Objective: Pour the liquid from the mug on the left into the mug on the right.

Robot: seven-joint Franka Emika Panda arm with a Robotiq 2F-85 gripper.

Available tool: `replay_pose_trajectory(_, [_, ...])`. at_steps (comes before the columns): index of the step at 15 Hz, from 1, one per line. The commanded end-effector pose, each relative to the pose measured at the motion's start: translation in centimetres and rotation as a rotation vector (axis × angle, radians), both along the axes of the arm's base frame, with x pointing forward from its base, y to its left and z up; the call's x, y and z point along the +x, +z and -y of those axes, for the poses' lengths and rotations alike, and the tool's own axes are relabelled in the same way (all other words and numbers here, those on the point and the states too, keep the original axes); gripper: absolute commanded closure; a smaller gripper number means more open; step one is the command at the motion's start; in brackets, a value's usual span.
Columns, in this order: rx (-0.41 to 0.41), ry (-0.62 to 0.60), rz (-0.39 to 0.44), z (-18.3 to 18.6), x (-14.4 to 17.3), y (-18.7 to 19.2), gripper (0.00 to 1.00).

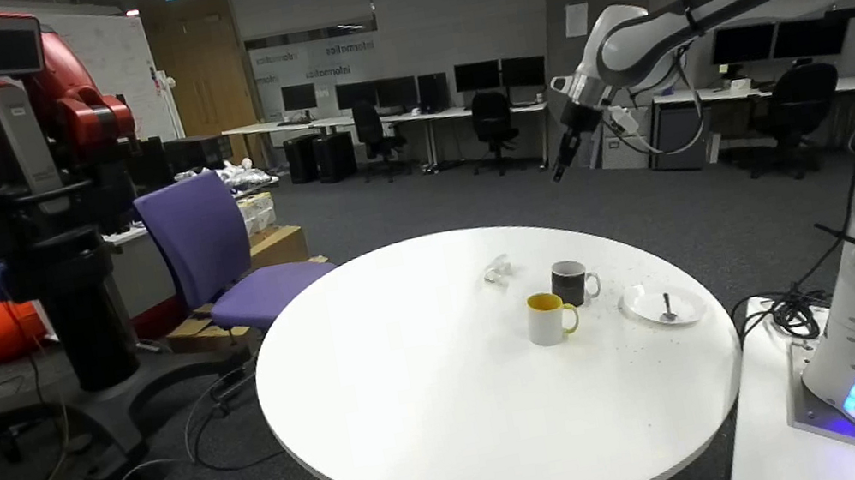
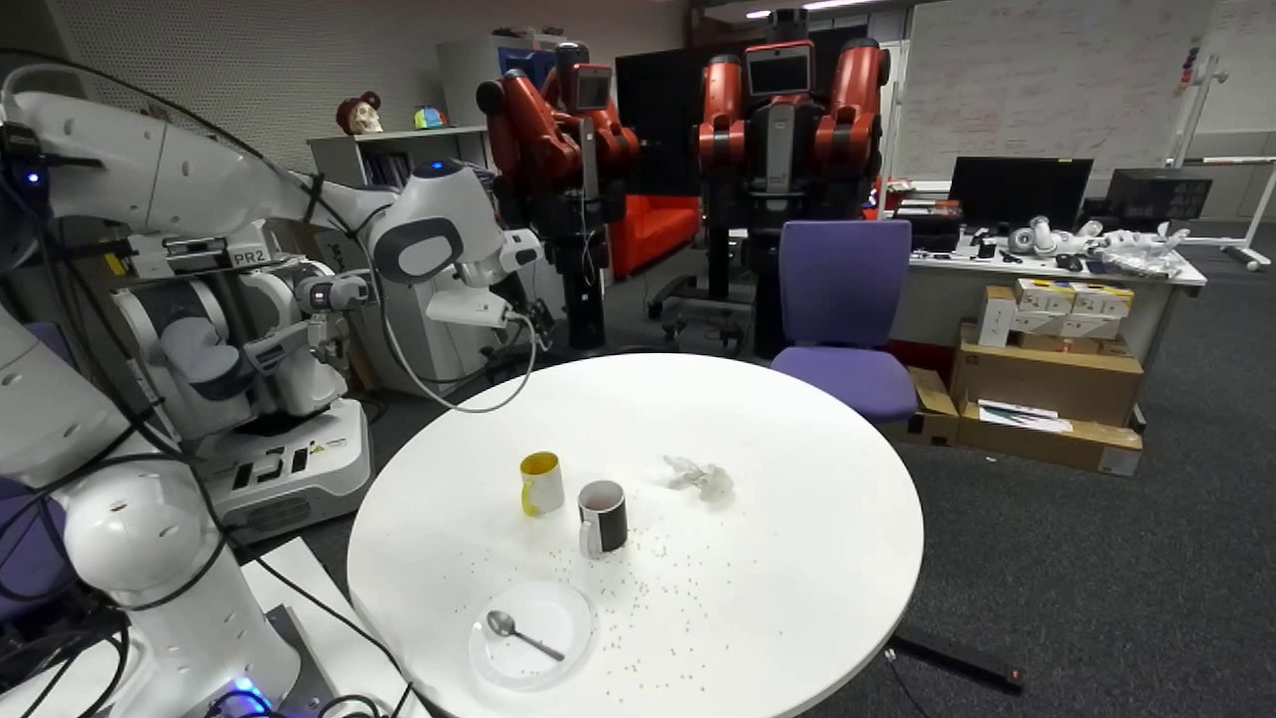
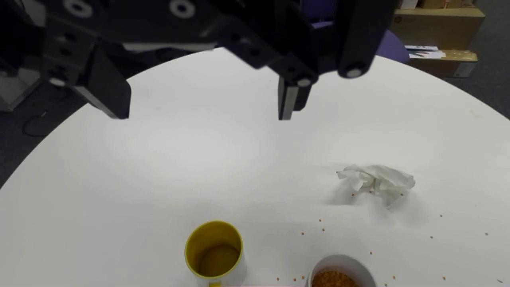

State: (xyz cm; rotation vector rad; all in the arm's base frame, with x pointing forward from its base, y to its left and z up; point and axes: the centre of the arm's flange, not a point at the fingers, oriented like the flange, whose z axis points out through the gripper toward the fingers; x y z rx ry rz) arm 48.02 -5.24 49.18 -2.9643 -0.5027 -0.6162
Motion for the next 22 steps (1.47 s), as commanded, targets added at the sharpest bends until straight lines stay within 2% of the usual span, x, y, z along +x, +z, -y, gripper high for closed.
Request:
replay_pose_trajectory(1, [0.03, -0.035, 0.028, 0.8, -1.4, 6.4, 0.0])
replay_pose_trajectory(5, [0.077, -0.085, 0.016, 2.3, -1.6, 11.4, 0.0])
replay_pose_trajectory(10, [0.131, -0.175, -0.005, 4.9, -1.2, 14.5, 0.0])
replay_pose_trajectory(11, [0.117, -0.14, 0.011, 4.0, -2.2, 12.8, 0.0])
replay_pose_trajectory(22, [0.123, -0.161, 0.009, 4.8, -1.7, 13.1, 0.0])
